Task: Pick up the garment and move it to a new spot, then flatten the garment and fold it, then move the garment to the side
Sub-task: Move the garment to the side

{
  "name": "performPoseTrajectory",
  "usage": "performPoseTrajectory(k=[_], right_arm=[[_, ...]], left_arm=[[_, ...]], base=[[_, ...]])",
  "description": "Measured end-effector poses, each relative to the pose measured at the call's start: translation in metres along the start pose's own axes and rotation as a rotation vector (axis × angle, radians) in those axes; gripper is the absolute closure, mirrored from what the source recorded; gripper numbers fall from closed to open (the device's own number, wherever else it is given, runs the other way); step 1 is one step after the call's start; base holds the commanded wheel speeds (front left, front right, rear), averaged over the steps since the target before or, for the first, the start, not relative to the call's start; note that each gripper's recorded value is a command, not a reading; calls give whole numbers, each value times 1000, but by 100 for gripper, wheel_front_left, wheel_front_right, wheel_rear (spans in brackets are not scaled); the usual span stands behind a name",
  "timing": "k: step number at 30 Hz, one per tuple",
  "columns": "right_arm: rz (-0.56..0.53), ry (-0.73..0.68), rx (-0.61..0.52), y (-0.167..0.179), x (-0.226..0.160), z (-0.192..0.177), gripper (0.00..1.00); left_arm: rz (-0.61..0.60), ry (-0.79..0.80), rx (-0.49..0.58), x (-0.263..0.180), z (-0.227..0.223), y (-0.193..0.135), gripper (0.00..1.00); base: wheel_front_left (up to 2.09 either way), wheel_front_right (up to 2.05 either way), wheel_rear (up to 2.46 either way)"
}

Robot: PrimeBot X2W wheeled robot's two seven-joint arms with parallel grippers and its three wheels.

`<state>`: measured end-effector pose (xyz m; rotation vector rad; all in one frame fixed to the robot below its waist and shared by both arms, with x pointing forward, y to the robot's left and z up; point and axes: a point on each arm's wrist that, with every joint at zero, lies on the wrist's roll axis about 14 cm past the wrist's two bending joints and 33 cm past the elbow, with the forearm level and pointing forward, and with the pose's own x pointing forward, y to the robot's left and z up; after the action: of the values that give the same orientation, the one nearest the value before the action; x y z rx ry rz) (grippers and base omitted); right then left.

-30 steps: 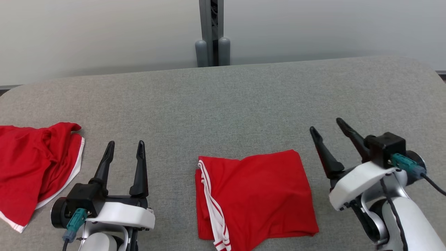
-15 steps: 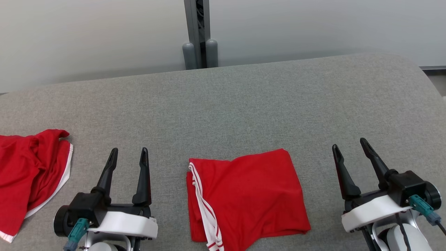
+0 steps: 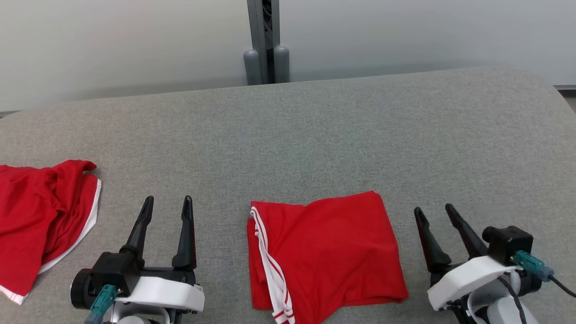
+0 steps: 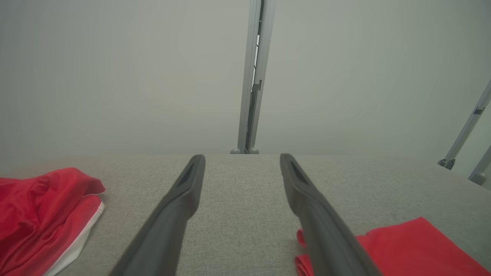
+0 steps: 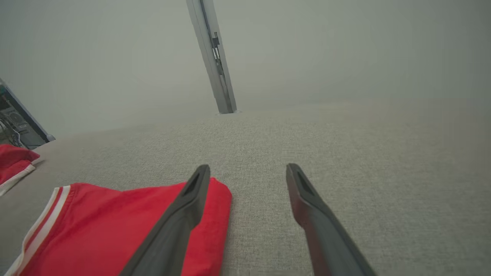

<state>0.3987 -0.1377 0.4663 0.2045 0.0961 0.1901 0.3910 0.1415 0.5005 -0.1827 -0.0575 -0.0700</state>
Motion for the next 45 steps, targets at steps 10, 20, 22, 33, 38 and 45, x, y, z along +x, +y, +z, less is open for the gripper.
performPoseTrajectory(k=[10,20,22,33,38,45], right_arm=[[36,286,269,21,0,-62,0],[81,438,378,43,6,-91,0],[89,450,392,47,7,-94,0],[129,471,389,57,10,-98,100],[139,469,324,48,10,-97,100],[128,462,49,-14,33,-76,100]], left_arm=[[15,36,17,-1,-12,7,0],[34,44,32,1,-15,17,0],[36,43,38,2,-14,18,0],[40,42,44,2,-14,19,0],[27,43,41,6,-15,15,0],[-29,37,24,33,-20,-2,0]], base=[[0,0,0],[0,0,0],[0,0,0],[0,0,0],[0,0,0],[0,0,0]])
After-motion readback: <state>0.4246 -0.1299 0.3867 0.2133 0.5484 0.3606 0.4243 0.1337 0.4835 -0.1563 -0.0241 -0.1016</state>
